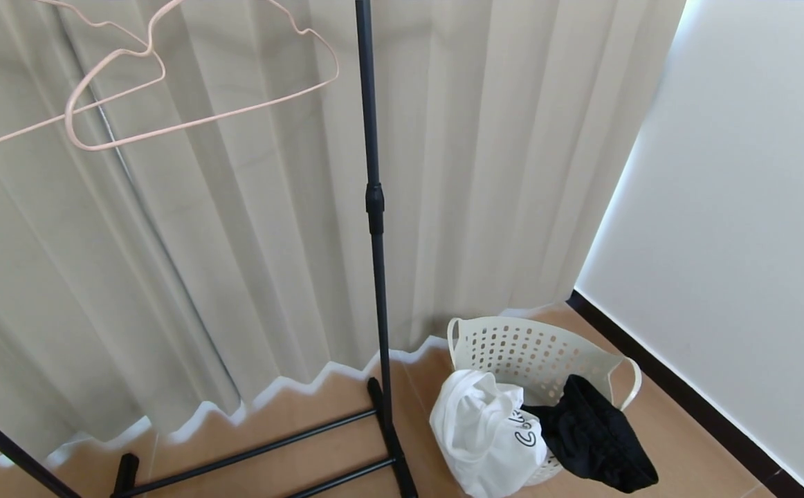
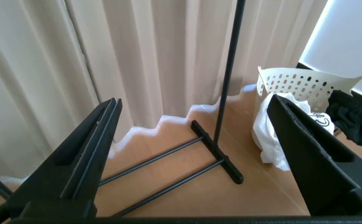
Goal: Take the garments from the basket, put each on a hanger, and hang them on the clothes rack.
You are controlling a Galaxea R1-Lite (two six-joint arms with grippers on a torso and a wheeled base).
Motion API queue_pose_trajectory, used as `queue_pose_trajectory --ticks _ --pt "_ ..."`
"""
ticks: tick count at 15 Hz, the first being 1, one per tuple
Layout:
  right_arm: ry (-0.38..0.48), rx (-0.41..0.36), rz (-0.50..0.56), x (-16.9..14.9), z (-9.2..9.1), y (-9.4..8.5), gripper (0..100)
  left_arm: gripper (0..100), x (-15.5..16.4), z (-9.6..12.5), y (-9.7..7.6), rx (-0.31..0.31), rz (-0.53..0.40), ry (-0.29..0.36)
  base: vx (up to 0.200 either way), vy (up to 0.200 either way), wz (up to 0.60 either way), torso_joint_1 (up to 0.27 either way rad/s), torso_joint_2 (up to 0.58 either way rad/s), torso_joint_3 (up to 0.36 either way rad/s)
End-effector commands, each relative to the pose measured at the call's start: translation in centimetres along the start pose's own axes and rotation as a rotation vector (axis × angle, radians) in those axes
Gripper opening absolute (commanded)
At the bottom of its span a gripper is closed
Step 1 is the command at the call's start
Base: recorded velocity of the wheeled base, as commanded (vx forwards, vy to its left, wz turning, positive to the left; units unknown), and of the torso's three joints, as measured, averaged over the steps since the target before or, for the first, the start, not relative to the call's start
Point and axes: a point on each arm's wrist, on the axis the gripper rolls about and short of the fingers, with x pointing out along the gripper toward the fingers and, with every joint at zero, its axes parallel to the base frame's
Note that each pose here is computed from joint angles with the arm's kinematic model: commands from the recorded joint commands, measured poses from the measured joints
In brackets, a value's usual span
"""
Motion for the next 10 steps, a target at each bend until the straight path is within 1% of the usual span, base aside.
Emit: queue_pose_trajectory --ticks 1,3,5,7,10 --pt "0.001 0.001 0.001 0.01 0.01 0.00 100 100 0.00 -0.01 0.00 0.000 0.000 0.000 0.000 0.000 0.00 -0.012 0.28 0.266" --pt "0.001 0.000 0.001 0.01 0.01 0.00 100 100 -0.01 -0.01 0.00 0.000 0.000 -0.001 0.000 0.000 0.00 0.000 0.28 0.285" --pt "0.000 0.000 0.001 0.00 0.00 0.00 100 100 0.00 -0.01 0.00 0.000 0.000 0.000 0.000 0.000 0.00 0.002 0.11 0.100" --pt "0.001 0.001 0.001 0.01 0.01 0.00 100 100 0.00 -0.01 0.00 0.000 0.000 0.000 0.000 0.000 0.00 0.004 0.01 -0.038" --pt "0.001 0.001 0.001 0.01 0.01 0.00 100 100 0.00 -0.01 0.00 -0.001 0.000 0.000 0.000 0.000 0.00 0.006 0.01 -0.158"
